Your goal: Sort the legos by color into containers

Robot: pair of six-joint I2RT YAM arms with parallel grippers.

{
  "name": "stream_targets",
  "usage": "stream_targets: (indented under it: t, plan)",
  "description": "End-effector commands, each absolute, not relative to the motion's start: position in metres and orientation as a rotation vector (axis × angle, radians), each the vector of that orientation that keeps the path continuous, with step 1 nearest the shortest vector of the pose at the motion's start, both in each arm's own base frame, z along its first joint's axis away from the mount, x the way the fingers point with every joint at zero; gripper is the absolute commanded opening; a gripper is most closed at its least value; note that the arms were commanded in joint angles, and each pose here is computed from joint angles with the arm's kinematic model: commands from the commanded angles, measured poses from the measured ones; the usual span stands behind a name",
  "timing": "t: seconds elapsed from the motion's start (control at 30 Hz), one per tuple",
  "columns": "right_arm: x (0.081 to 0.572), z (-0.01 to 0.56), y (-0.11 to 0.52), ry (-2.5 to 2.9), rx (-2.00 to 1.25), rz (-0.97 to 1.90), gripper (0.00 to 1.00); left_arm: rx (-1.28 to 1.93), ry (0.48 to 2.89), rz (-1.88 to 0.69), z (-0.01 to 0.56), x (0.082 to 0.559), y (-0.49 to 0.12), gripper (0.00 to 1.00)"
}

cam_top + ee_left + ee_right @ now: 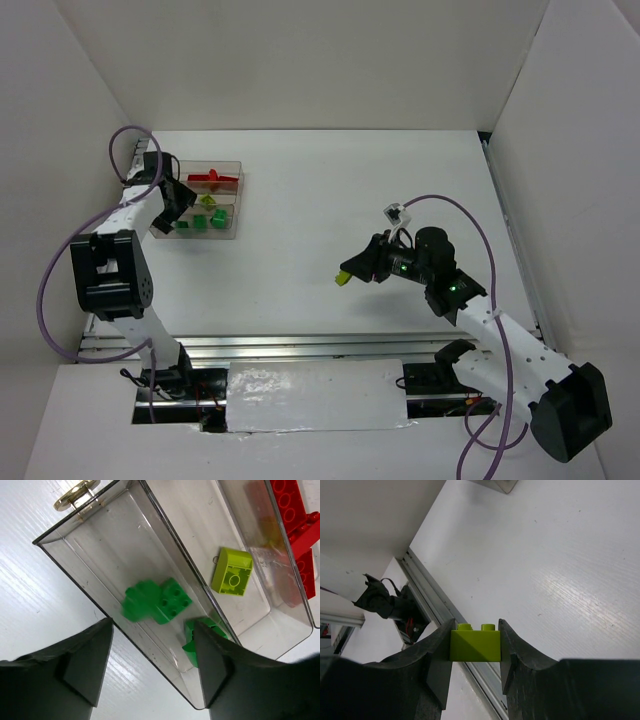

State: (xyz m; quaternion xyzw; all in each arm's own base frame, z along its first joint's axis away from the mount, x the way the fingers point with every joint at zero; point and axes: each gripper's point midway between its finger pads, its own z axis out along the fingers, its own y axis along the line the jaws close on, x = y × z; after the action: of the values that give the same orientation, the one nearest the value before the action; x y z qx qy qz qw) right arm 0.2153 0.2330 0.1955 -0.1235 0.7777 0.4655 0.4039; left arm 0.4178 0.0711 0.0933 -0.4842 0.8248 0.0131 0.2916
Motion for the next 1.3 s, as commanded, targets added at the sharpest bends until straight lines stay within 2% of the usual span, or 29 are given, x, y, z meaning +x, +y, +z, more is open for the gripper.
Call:
stream_targets:
  t: [0.0,0.03,0.17,0.27,0.3,0.33,0.43,0.47,0.53,0.57,0.63,0.7,0.87,1.07,1.17,1.23,1.27]
  plan:
    - [0.218,0.222,0.24,1.873,-0.348,1.201,0.0,-1.311,2.136,0.022,0.107,0.421,0.075,0.88]
    - [0.219,0.222,0.239,1.874,-0.346,1.196,0.0,-1.31,2.131,0.015,0.11,0.422,0.075,0.99]
    - [0.221,0.221,0.239,1.883,-0.323,1.194,0.0,-1.237,2.139,-0.076,0.126,0.429,0.065,1.0]
    - [0.227,0.222,0.239,1.884,-0.265,1.2,0.0,-0.986,2.113,-0.29,0.165,0.436,0.025,1.0]
    - [0.228,0.224,0.239,1.877,-0.26,1.204,0.0,-0.784,1.99,-0.414,0.216,0.447,-0.007,0.99]
    - [0.231,0.225,0.24,1.87,-0.259,1.209,0.0,-0.567,2.023,-0.554,0.217,0.436,-0.047,0.99]
    - [0.229,0.242,0.243,1.807,-0.315,1.243,0.0,0.007,1.839,-0.988,0.274,0.393,-0.161,0.99]
    - [0.22,0.247,0.247,1.774,-0.393,1.276,0.0,0.252,1.796,-1.194,0.289,0.349,-0.21,1.0]
    - [0.207,0.265,0.251,1.679,-0.5,1.323,0.0,0.495,1.705,-1.287,0.295,0.308,-0.247,0.99]
    - [0.2,0.272,0.253,1.648,-0.543,1.347,0.0,0.652,1.663,-1.369,0.296,0.272,-0.275,0.99]
    - [0.182,0.285,0.255,1.573,-0.653,1.402,0.0,0.807,1.58,-1.402,0.3,0.236,-0.29,1.0]
    - [0.17,0.289,0.255,1.529,-0.712,1.432,0.0,0.921,1.535,-1.469,0.304,0.206,-0.305,1.0]
    - [0.141,0.306,0.25,1.363,-0.82,1.474,0.0,1.106,1.476,-1.57,0.302,0.163,-0.324,1.0]
    - [0.136,0.315,0.249,1.324,-0.83,1.483,0.0,1.17,1.451,-1.6,0.301,0.144,-0.334,1.0]
    - [0.136,0.318,0.251,1.316,-0.84,1.504,0.0,1.177,1.454,-1.596,0.302,0.143,-0.338,0.95]
    - [0.138,0.319,0.254,1.323,-0.842,1.505,0.0,1.171,1.443,-1.6,0.305,0.143,-0.339,0.88]
    - [0.141,0.319,0.255,1.326,-0.829,1.495,0.0,1.171,1.443,-1.598,0.307,0.144,-0.34,0.77]
